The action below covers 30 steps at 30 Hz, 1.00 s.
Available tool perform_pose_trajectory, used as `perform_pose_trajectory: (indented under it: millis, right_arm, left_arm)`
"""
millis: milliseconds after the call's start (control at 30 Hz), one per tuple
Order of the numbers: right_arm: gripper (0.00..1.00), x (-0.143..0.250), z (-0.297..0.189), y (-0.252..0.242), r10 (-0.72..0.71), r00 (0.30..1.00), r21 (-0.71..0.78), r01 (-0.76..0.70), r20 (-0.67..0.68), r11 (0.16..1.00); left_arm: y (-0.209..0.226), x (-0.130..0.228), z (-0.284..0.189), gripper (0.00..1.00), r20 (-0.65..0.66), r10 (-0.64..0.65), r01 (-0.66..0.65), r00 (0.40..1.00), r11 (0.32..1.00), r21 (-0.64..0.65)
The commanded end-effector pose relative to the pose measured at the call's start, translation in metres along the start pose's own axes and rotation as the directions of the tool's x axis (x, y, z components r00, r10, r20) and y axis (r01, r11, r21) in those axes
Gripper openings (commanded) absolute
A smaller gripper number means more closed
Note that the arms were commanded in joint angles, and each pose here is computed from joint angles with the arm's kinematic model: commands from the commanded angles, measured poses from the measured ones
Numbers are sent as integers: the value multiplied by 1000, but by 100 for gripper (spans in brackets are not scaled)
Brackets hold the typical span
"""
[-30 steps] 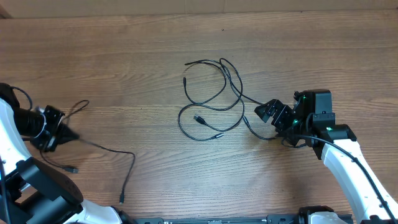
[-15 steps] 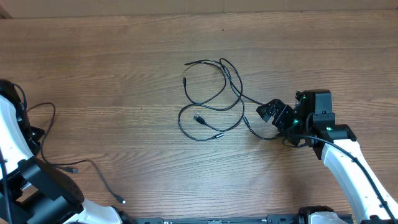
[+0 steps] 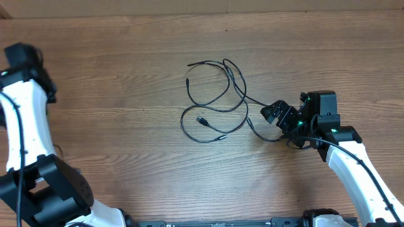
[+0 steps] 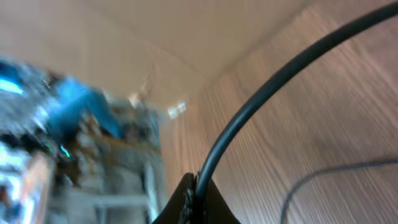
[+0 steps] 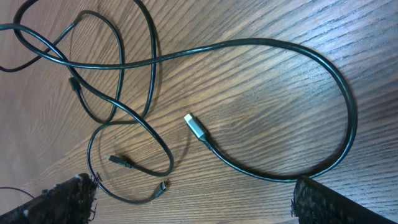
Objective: Untangle cables
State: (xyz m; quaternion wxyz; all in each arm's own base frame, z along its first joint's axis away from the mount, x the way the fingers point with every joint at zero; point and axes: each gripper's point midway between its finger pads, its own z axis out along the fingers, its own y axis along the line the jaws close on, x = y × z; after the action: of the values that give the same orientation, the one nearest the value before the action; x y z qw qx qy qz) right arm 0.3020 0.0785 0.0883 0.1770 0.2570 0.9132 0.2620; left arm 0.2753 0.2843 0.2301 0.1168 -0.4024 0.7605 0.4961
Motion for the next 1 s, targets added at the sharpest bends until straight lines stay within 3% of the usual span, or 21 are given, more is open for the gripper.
perform_pose_trajectory:
  millis: [0, 100, 200, 333, 433, 533, 633, 767, 967]
  right_arm:
    - [100, -6, -2, 6, -10, 1000, -5, 10, 20, 1000]
    - [100, -7, -2, 5, -10, 1000, -2, 10, 23, 1000]
    - [100, -8, -2, 4, -10, 1000, 3, 10, 28, 1000]
    - [100, -8, -2, 4, -10, 1000, 3, 10, 28, 1000]
    - [100, -8, -2, 4, -10, 1000, 3, 10, 28, 1000]
    - [100, -8, -2, 4, -10, 1000, 3, 10, 28, 1000]
    - [100, -7, -2, 4, -10, 1000, 3, 10, 27, 1000]
    - [100, -7, -2, 4, -9, 1000, 5, 9, 25, 1000]
    - [100, -6, -2, 3, -7, 1000, 10, 6, 20, 1000]
  left_arm:
    - [18, -22, -15, 4, 85, 219, -202, 972, 965, -166]
    - [9, -19, -20, 4, 86, 258, -245, 962, 960, -136]
    - [-9, -3, -22, 4, 51, 326, -325, 944, 945, -25]
    - [-40, 30, -27, 4, 11, 504, -495, 864, 844, 208]
    - [-57, 56, -32, 4, -14, 570, -530, 822, 773, 349]
    - [-77, 84, -39, 4, -46, 588, -495, 807, 718, 489]
    - [-93, 110, -42, 4, -129, 545, -386, 829, 723, 572]
    - [-103, 140, -31, 4, -276, 424, -225, 863, 811, 540]
    - [-117, 201, -17, 4, -374, 437, -188, 818, 818, 544]
